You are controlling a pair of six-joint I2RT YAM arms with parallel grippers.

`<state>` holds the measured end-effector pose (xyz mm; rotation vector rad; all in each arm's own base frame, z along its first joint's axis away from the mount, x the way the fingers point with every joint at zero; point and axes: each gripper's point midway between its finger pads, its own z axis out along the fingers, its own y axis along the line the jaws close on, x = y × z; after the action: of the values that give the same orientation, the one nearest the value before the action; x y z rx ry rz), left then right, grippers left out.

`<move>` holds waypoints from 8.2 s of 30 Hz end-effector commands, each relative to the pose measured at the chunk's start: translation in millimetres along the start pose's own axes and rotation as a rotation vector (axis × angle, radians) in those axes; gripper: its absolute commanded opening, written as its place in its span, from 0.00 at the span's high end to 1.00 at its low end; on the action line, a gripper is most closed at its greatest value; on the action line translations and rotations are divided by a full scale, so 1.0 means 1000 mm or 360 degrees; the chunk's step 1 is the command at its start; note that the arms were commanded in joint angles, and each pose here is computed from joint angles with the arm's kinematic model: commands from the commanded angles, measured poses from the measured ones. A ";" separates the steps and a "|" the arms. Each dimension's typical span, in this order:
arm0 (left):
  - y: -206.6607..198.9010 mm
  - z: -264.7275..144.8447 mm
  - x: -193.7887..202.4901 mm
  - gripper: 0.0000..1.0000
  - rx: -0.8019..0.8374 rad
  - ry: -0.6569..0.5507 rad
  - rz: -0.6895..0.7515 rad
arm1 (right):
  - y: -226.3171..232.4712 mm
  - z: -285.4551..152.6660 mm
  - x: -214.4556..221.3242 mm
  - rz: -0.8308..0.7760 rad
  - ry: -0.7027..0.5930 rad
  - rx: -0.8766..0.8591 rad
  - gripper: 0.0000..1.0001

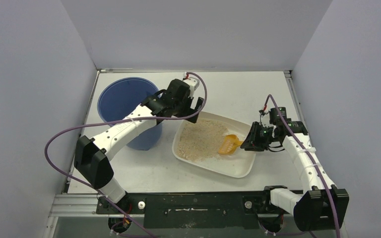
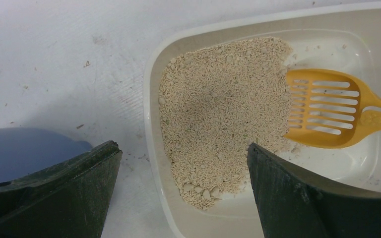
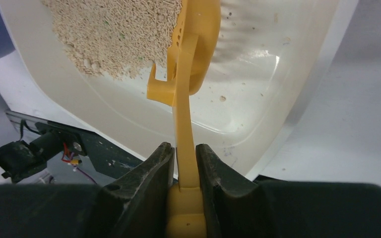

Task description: Clean the litter box

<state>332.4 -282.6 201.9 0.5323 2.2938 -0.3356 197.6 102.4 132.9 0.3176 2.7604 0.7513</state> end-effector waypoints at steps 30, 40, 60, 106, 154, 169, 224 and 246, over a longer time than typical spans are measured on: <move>-0.016 -0.003 0.009 0.06 0.0064 0.0007 0.0039 | 0.082 0.110 -0.035 0.0194 -0.0289 -0.0904 1.00; -0.009 -0.018 -0.011 0.05 0.0006 -0.0130 -0.0043 | 0.101 0.068 -0.041 0.0118 -0.0447 -0.1136 1.00; 0.017 -0.083 -0.066 0.03 -0.0036 -0.0577 -0.0267 | 0.117 -0.003 -0.018 -0.0017 -0.0545 -0.1585 1.00; 0.040 -0.133 -0.066 0.03 -0.0140 -0.0725 -0.0275 | 0.123 -0.026 -0.015 -0.0005 -0.0607 -0.1583 1.00; 0.096 -0.283 -0.078 0.03 -0.0394 -0.1324 -0.0383 | 0.384 -0.036 -0.065 -0.1839 -0.0798 -0.1308 1.00; 0.105 -0.300 -0.068 0.03 -0.0424 -0.1393 -0.0431 | 0.396 -0.031 -0.066 -0.2792 -0.1448 -0.0670 1.00; 0.064 -0.191 -0.082 0.03 -0.0248 -0.1050 -0.0294 | 0.181 0.070 -0.049 -0.0629 -0.0290 -0.0745 1.00; 0.064 -0.182 -0.075 0.03 -0.0257 -0.1007 -0.0277 | 0.125 0.095 -0.050 -0.0448 -0.0237 -0.0471 0.52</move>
<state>298.3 -173.9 360.4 0.1277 1.7702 -0.3038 288.4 252.5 116.1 -0.0787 2.4863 1.0658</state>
